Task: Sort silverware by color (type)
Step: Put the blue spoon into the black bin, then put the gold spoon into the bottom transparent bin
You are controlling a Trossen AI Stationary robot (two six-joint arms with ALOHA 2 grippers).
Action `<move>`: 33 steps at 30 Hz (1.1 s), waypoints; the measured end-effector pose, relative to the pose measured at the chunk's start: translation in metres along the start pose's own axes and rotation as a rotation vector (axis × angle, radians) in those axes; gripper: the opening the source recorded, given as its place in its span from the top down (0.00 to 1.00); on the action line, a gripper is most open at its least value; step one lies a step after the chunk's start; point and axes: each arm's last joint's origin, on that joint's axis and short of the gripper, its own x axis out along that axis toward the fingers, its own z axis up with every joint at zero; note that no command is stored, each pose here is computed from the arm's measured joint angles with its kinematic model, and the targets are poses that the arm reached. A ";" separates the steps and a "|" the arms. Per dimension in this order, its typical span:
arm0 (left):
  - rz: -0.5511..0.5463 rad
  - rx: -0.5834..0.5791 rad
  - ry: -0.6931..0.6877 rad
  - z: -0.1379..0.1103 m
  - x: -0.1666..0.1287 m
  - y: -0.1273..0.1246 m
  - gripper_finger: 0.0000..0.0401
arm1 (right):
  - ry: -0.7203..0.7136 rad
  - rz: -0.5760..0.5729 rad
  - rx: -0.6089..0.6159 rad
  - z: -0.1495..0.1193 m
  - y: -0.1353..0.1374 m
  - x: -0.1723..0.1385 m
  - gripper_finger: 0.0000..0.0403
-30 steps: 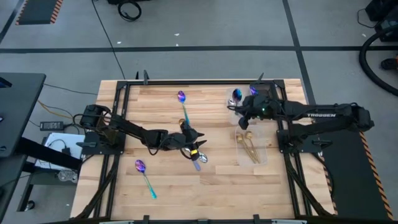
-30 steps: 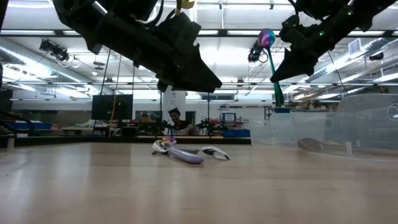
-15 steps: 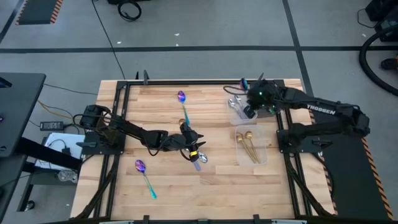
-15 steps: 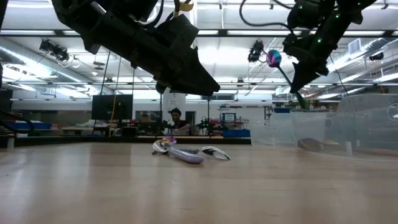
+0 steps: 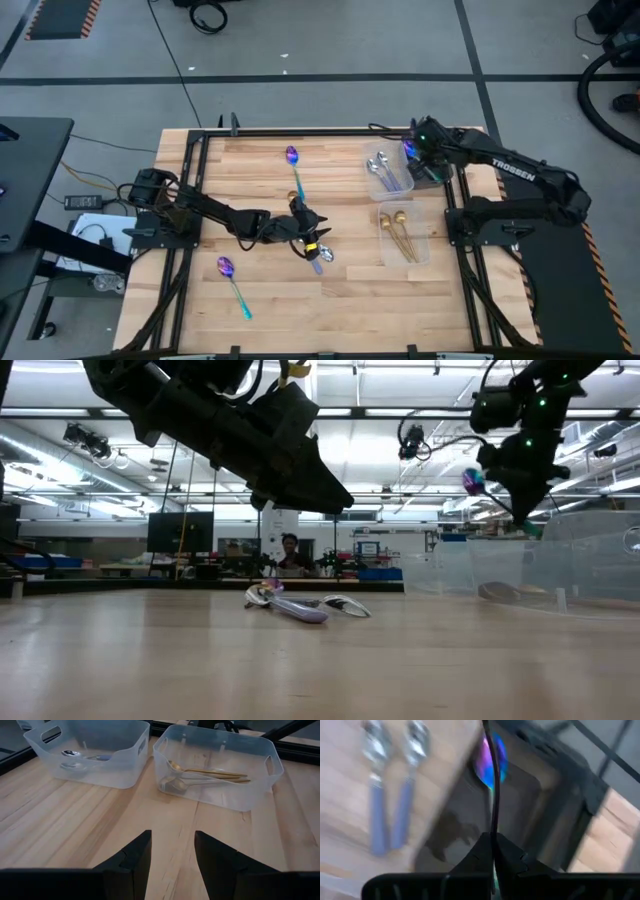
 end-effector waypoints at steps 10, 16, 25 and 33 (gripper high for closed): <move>-0.002 0.001 0.000 0.000 0.000 -0.001 0.61 | 0.242 -0.108 -0.068 0.002 -0.004 0.033 0.96; -0.003 -0.012 0.000 0.000 0.000 -0.001 0.61 | 0.327 -0.160 -0.094 0.003 -0.004 0.049 0.85; 0.097 -0.185 0.169 0.003 -0.012 0.016 0.61 | 0.334 -0.104 -0.122 0.004 -0.002 0.050 0.65; 0.231 -0.270 0.297 -0.003 -0.017 0.039 0.61 | 0.078 -0.208 -0.089 0.008 -0.007 0.021 0.65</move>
